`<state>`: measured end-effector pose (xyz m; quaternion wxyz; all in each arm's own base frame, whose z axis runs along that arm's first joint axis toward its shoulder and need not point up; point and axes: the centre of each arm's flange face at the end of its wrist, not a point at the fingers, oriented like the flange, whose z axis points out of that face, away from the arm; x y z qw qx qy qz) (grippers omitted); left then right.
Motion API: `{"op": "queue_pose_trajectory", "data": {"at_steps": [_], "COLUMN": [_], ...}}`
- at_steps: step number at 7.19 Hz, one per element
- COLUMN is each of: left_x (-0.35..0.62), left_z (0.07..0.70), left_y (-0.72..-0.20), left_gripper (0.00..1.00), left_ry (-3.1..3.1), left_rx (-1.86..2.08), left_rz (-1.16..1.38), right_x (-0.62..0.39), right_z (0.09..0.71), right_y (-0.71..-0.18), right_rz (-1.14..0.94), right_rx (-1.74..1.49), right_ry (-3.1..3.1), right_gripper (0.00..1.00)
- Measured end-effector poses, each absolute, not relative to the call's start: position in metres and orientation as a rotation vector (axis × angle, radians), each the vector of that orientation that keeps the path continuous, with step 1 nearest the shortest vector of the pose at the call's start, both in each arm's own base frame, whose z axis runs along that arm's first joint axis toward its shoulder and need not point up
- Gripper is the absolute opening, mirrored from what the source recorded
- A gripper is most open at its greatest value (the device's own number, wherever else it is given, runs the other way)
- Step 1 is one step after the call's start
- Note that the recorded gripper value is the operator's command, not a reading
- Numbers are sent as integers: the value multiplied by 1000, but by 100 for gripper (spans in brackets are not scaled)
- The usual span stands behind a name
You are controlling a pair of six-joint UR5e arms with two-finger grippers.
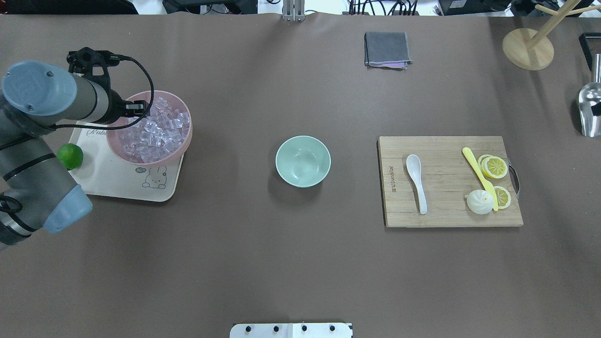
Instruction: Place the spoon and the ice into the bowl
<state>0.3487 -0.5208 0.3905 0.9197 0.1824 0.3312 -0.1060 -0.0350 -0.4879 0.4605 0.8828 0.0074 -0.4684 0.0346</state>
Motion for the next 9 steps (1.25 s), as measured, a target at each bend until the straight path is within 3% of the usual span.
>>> {"op": "queue_pose_trajectory", "data": {"at_steps": [2, 3, 9], "left_x": [355, 357, 362], "left_z": [394, 394, 383], "left_y": [-518, -518, -523], "left_gripper": [65, 56, 53], "left_ry": [643, 627, 604], "left_rx": [367, 366, 369], "left_rz": [-215, -216, -188], "right_x": [-47, -50, -55], "right_z": [451, 449, 451], "right_y": [-491, -492, -492], "right_rz": [80, 81, 80], "right_rx": [14, 13, 6], "right_ry": [-956, -951, -946], "right_gripper": [100, 100, 100]}}
